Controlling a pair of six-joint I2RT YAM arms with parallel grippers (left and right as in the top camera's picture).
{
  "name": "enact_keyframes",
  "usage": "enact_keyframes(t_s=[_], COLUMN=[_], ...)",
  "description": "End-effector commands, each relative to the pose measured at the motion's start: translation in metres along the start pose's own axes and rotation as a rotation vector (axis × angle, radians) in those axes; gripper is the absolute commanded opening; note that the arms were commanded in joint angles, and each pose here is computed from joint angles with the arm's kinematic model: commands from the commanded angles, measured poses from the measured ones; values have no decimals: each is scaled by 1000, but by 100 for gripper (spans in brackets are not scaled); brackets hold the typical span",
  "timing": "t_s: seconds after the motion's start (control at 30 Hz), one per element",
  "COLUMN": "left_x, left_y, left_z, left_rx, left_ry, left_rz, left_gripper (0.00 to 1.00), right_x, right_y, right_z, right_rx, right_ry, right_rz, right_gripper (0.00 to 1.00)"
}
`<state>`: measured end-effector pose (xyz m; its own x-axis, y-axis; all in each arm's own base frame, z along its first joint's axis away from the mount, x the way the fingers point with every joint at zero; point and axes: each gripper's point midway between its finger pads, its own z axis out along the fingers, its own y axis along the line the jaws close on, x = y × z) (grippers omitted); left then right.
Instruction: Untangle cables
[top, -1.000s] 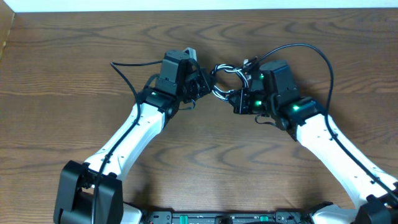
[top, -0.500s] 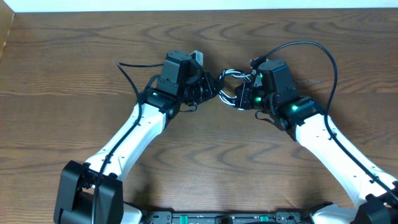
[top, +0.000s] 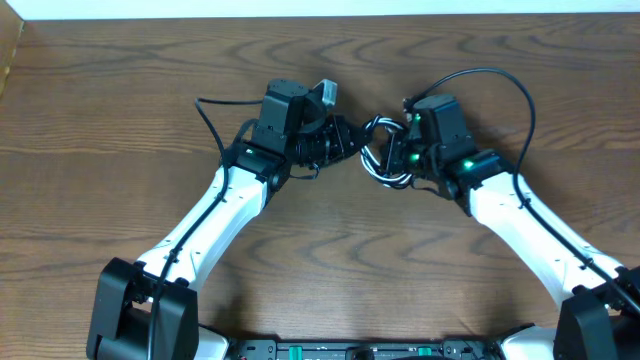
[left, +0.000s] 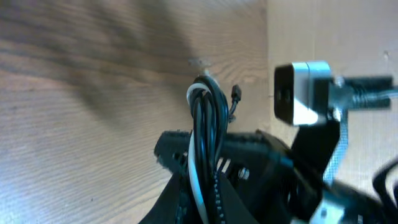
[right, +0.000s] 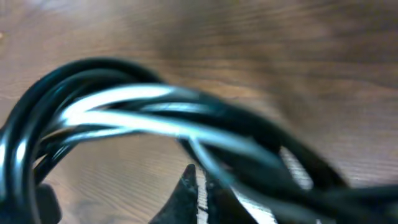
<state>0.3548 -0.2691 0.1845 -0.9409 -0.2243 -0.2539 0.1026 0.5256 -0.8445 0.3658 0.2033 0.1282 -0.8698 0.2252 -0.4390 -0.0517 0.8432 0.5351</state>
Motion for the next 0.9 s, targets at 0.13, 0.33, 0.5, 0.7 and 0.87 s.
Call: enact_keyframes(t_s=[0.13,0.33,0.5,0.7,0.87], left_x=[6,3,3,-4,-7], left_y=[9,13,13,20,18], left_z=[0,0,0,0,0], left_rx=[-38,-60,-59,-104,-101], left_ry=[29,16,18,-16,-32], left_rz=[167,332,423,349,278], left_gripper=[7,8,7,7,7], right_x=[-47,-29,-16,2,13], right_y=[25,21,18,18,16], right_z=[-55,-62,-58,-53,-44], right_rx=[-189,-175,-136,-99,-51], right_ry=[-49,42,82,134,160], right_rz=[-19,-34,-56,-76,-96], right_gripper=[17,14,1,1,1])
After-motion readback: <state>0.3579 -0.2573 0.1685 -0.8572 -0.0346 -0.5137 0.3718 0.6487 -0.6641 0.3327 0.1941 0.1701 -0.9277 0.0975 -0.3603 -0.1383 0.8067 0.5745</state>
